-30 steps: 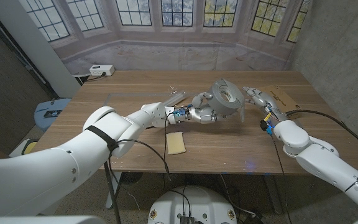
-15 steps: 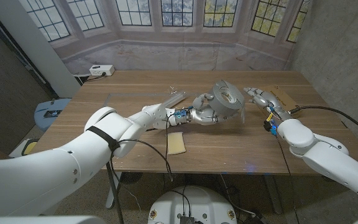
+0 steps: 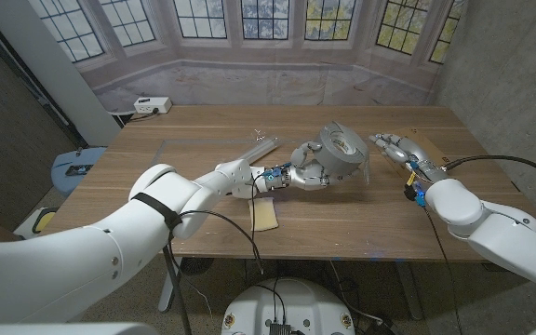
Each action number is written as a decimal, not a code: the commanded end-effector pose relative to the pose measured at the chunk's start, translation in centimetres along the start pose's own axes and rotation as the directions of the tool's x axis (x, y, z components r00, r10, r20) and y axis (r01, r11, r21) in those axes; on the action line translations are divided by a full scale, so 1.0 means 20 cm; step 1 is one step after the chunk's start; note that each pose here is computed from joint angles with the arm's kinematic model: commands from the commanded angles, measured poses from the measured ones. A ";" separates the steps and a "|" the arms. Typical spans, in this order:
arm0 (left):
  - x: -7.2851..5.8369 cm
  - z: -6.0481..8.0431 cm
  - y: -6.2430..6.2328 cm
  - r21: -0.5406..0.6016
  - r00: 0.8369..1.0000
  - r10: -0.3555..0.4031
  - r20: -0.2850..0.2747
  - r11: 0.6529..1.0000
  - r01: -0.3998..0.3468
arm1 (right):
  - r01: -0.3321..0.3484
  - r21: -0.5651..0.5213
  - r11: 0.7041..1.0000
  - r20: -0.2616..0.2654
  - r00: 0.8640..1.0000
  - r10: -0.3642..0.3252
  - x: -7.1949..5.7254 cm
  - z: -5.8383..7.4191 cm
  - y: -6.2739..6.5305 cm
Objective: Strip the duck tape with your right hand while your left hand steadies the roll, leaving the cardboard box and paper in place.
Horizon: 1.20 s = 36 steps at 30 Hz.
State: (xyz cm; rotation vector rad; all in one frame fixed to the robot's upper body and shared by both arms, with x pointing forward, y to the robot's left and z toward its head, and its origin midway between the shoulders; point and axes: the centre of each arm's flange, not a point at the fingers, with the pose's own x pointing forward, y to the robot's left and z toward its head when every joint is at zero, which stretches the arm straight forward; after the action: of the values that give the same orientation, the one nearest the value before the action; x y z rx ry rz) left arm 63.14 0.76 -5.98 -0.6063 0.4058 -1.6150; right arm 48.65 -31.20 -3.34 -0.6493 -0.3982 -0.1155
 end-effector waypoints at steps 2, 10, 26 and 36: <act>0.01 -0.02 0.02 -0.027 0.999 -0.002 0.033 1.000 0.003 | 0.012 -0.068 0.998 -0.051 0.999 -0.016 -0.13 0.03 -0.03; -0.01 -0.03 0.03 -0.034 0.999 0.006 0.051 0.999 -0.004 | 0.024 -0.099 0.995 -0.085 0.996 -0.032 -0.19 0.04 -0.04; -0.01 -0.01 0.05 -0.021 0.998 0.029 0.064 0.999 -0.027 | 0.066 -0.135 0.989 -0.147 0.985 -0.086 -0.37 0.07 -0.03; -0.02 0.00 0.04 -0.016 0.998 0.030 0.060 0.999 -0.029 | 0.070 -0.180 0.981 -0.198 0.974 -0.106 -0.44 0.13 0.02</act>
State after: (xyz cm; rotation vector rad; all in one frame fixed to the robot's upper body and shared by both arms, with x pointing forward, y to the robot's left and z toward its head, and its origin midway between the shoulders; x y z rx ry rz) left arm 63.70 0.90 -6.74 -0.6625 0.3844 -1.5649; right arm 41.53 -30.69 -4.72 -0.7534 -0.2645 -0.2587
